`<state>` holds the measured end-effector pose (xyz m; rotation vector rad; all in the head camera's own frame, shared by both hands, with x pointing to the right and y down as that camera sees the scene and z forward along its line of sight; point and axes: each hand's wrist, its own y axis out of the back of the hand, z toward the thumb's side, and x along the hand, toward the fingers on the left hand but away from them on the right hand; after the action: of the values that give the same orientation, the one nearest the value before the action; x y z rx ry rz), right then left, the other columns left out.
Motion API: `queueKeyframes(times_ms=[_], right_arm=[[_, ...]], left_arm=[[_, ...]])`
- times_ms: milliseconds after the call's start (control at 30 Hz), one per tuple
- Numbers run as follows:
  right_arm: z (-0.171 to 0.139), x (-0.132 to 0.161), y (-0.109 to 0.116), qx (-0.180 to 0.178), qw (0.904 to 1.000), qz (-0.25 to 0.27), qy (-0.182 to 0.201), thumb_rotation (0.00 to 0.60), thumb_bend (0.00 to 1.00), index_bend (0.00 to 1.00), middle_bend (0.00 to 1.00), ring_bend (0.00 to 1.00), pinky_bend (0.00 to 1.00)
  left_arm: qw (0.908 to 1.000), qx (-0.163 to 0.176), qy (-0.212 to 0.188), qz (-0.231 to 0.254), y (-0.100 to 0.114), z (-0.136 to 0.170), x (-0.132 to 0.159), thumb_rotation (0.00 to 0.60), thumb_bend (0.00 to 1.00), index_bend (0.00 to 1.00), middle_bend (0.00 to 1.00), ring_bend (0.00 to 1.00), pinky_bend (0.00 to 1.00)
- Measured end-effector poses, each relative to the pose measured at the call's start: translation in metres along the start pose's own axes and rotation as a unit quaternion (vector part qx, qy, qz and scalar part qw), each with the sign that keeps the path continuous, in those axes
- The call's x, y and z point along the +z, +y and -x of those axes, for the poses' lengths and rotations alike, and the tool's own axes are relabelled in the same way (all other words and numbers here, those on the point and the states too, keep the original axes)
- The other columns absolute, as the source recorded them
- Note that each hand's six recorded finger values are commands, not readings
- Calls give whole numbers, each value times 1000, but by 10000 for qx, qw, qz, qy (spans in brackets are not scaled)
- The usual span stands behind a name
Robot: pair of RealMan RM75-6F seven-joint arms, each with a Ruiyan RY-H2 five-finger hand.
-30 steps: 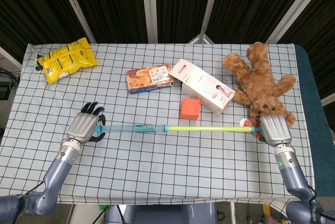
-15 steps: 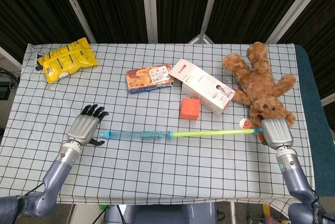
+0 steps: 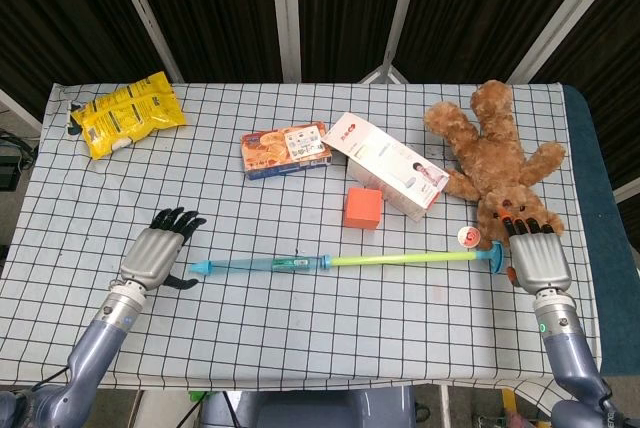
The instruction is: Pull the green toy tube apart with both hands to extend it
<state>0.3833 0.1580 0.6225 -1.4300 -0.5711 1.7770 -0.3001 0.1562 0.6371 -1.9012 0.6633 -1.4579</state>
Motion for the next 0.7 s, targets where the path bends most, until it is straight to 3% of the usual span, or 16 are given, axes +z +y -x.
queueKeyframes(times_ms=[100, 333, 533, 700], right_arm=[[-7, -4, 2, -93, 9997, 207, -32, 600, 335, 0, 2, 21, 126], [-30, -7, 8, -498, 9951, 842, 157, 600, 332, 0, 0, 0, 73], [-64, -15, 13, -1162, 9829, 1383, 372, 600, 332, 0, 0, 0, 25], [-97, -41, 12, -1743, 9729, 1501, 245, 600, 332, 0, 0, 0, 21]], left_arm=[[9998, 167, 19, 108, 6, 12, -9, 600, 85, 102, 29, 0, 0], [9975, 676, 68, 198, 20, 56, -37, 600, 90, 83, 2, 0, 0], [9940, 976, 372, 322, 14, 113, -71, 600, 90, 33, 0, 0, 0], [9871, 1460, 653, 96, 18, 149, -102, 600, 90, 28, 0, 0, 0]])
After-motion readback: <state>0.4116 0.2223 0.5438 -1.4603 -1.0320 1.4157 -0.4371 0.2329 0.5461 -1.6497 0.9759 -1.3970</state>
